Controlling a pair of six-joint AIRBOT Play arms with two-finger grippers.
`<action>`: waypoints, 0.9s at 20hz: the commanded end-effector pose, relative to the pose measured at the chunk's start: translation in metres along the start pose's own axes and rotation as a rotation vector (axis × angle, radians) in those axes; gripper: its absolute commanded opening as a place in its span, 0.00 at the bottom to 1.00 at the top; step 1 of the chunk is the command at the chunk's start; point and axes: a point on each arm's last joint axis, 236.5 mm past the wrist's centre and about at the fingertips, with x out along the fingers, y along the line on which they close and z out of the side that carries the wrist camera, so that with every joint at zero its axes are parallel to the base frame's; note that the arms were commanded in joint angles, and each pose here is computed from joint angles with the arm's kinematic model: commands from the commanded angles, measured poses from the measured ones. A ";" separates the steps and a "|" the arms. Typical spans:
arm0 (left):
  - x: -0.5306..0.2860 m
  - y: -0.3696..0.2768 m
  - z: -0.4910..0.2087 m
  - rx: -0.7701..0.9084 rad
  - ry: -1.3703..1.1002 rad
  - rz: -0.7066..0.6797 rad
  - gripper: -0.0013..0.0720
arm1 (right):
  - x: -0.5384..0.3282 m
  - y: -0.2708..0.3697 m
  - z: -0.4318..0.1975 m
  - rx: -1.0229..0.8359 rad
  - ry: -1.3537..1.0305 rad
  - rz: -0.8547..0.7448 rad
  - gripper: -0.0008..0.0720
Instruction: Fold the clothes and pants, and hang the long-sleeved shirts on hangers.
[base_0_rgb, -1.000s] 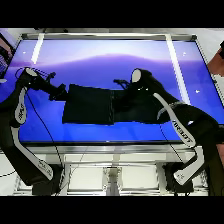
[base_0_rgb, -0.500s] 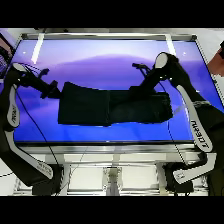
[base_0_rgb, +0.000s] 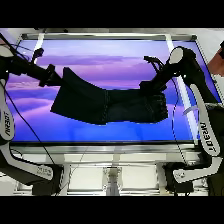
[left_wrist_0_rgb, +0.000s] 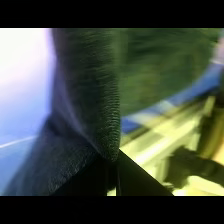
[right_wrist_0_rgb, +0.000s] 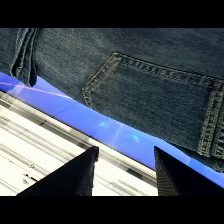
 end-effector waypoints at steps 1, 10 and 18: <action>0.029 -0.073 0.003 0.034 -0.025 -0.119 0.05 | -0.006 -0.013 0.000 -0.011 -0.011 -0.027 0.57; 0.130 -0.215 -0.007 0.198 -0.119 -0.274 0.05 | -0.031 -0.075 -0.008 0.143 -0.047 -0.048 0.57; 0.181 -0.268 -0.003 0.228 -0.251 -0.335 0.05 | -0.041 -0.105 -0.013 0.205 -0.071 -0.058 0.57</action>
